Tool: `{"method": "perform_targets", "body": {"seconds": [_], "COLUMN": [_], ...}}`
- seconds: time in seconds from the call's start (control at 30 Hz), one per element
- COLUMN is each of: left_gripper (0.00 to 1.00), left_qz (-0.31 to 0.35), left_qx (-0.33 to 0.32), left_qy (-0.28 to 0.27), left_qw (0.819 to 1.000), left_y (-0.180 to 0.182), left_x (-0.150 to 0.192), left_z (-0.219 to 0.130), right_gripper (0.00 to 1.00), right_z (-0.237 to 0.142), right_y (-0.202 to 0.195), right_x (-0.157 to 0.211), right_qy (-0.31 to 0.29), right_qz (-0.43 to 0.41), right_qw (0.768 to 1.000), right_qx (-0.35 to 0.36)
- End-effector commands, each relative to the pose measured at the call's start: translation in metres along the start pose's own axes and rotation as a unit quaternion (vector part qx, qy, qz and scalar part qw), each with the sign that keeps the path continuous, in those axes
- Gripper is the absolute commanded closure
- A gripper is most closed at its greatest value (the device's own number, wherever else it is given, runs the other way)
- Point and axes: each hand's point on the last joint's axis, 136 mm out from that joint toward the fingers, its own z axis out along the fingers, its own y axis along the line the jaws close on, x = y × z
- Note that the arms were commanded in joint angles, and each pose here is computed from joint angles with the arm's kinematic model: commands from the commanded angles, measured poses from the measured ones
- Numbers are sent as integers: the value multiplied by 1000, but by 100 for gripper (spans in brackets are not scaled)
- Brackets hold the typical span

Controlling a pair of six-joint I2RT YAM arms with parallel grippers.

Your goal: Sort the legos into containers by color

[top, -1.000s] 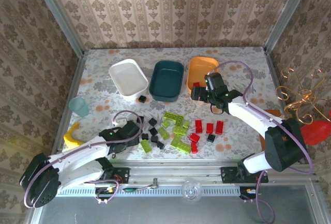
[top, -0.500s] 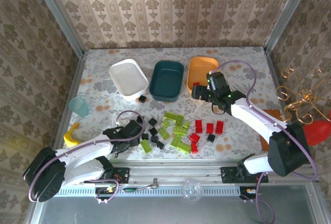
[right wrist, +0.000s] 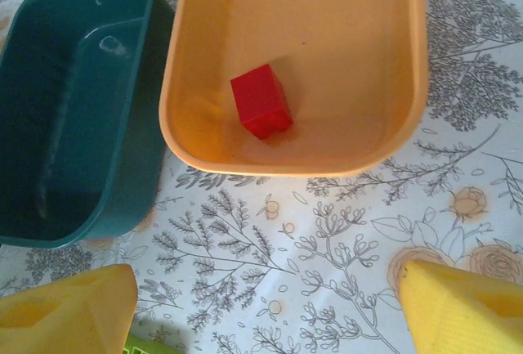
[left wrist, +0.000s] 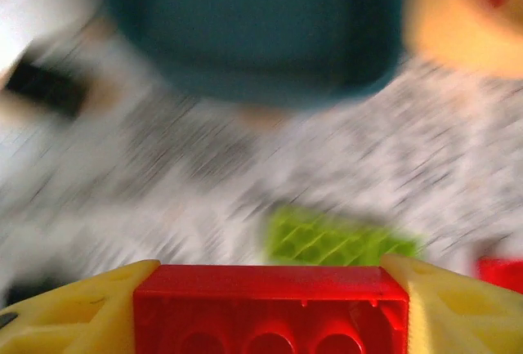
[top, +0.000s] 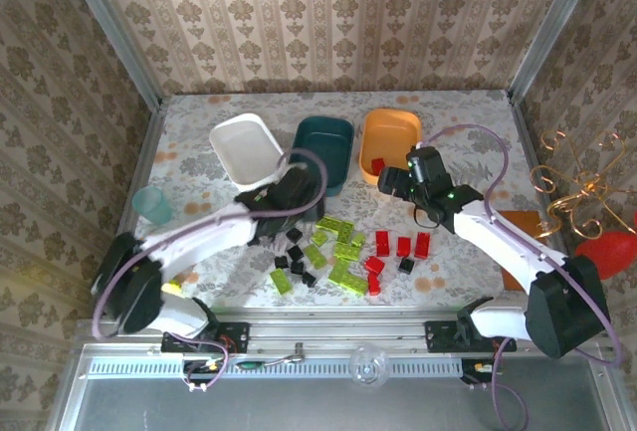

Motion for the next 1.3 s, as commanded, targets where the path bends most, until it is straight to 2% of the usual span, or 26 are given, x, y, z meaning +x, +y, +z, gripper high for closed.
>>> {"method": "perform_targets", "body": {"seconds": [0.0, 0.13, 0.27, 0.37, 0.5, 0.67, 0.83, 0.93, 1.07, 1.13, 1.27], "left_gripper": [49, 50, 49, 49, 46, 30, 22, 11, 8, 0, 0], "left_qz": [65, 64, 59, 52, 45, 27, 23, 19, 12, 4, -9], "left_qx": [63, 93, 114, 136, 144, 153, 174, 194, 221, 237, 263], "left_qy": [-18, -29, -43, -42, -26, -25, -48, -73, -113, -139, -180], "left_qw": [996, 993, 991, 988, 988, 988, 983, 978, 969, 961, 948], "left_y": [-57, -90, -114, -133, -143, -143, -151, -157, -157, -153, -136], "left_x": [-49, -96, -127, -139, -139, -141, -158, -171, -183, -185, -177], "left_z": [31, 72, 100, 117, 139, 147, 126, 101, 59, 33, -16], "right_gripper": [15, 15, 15, 15, 15, 15, 14, 14, 14, 14, 16], "right_z": [-8, -14, -16, -17, -20, -23, -25, -26, -28, -27, -24], "right_y": [-16, -23, -28, -32, -35, -35, -34, -33, -27, -24, -15], "right_x": [2, 9, 18, 24, 24, 22, 19, 19, 19, 22, 35], "right_qy": [-11, -6, 1, 6, 3, -3, -10, -11, -6, 4, 34], "right_qz": [13, 9, 8, 6, 3, 3, 5, 7, 6, 3, -4], "right_qw": [999, 999, 999, 999, 999, 999, 999, 999, 1000, 1000, 999], "right_qx": [28, 35, 36, 40, 44, 42, 39, 36, 21, 12, -13]}}
